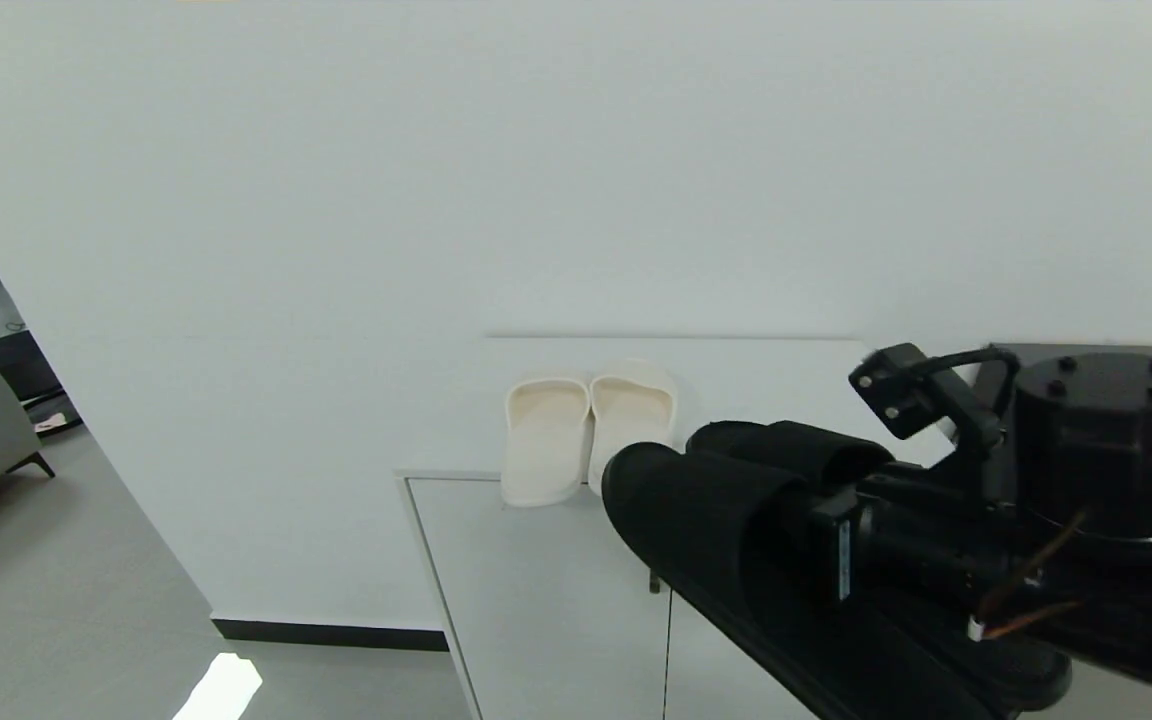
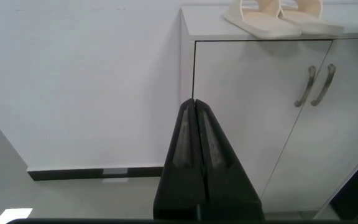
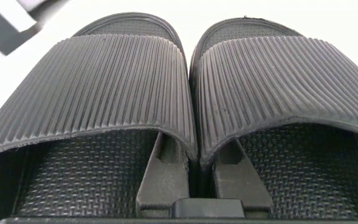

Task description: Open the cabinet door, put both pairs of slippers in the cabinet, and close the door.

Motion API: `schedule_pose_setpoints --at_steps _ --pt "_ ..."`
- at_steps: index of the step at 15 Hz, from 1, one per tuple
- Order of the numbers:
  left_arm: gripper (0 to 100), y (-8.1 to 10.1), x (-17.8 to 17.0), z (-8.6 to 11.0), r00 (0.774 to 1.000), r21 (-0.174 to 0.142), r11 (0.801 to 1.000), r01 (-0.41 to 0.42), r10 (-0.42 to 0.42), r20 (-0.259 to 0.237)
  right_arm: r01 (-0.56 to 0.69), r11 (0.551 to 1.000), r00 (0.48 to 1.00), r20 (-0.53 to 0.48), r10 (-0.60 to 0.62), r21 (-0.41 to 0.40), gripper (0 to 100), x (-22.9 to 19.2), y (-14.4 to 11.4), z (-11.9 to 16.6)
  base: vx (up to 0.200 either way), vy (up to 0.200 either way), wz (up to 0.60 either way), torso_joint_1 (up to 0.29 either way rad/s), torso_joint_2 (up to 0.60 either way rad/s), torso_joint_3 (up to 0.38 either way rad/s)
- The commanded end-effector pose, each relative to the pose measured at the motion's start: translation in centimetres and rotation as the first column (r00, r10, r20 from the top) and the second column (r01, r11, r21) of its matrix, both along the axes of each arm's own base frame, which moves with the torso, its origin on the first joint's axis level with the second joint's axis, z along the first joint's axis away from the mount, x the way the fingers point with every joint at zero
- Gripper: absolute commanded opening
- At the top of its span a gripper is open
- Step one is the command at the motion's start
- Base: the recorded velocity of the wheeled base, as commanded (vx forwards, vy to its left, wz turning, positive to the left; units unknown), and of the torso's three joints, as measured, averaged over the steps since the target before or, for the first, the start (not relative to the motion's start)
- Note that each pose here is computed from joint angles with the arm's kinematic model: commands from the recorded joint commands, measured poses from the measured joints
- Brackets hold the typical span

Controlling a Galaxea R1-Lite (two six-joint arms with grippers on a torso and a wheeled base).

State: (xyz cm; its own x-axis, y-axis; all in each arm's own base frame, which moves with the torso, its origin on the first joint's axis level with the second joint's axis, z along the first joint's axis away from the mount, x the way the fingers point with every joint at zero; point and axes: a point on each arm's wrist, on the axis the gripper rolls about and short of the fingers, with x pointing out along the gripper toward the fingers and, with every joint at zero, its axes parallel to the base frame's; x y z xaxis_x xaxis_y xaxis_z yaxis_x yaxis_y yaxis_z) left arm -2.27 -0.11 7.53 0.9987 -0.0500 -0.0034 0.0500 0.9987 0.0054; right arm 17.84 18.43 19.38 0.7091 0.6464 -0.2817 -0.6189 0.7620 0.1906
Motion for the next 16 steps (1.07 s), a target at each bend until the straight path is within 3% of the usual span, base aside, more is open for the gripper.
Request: schedule_pose_setpoints --at_steps 1,3,4,9,16 --pt "0 0.0 0.0 0.0 1.0 0.001 1.0 0.001 -0.001 0.0 -0.092 0.995 0.996 0.021 0.091 0.041 0 -3.5 -1.9 0.7 0.0 0.0 0.0 0.0 0.0 0.0" --pt "0 -0.1 0.0 0.0 0.999 0.008 0.999 0.042 -0.042 -0.001 -0.156 0.987 0.987 -0.024 0.157 0.027 0 -4.0 -2.2 -0.5 0.0 0.0 0.0 0.0 0.0 0.0" --pt "0 -0.1 0.0 0.0 0.999 0.022 0.999 0.05 -0.05 0.0 -0.159 0.987 0.987 -0.026 0.159 0.029 0 -4.0 -2.3 -0.6 -0.2 0.0 0.0 -0.007 0.01 0.012" --pt "0 -0.1 0.0 0.0 0.999 0.022 0.998 0.051 -0.051 0.0 -0.18 0.983 0.983 -0.03 0.18 0.027 0 -4.4 -2.3 -1.3 -0.2 0.0 0.0 0.002 0.0 0.004" --pt "0 -0.1 0.0 0.0 0.999 0.02 0.998 0.051 -0.051 0.0 -0.283 0.959 0.958 -0.048 0.282 0.002 0 -5.6 -3.4 -3.0 0.0 0.0 0.0 0.0 0.0 0.0"
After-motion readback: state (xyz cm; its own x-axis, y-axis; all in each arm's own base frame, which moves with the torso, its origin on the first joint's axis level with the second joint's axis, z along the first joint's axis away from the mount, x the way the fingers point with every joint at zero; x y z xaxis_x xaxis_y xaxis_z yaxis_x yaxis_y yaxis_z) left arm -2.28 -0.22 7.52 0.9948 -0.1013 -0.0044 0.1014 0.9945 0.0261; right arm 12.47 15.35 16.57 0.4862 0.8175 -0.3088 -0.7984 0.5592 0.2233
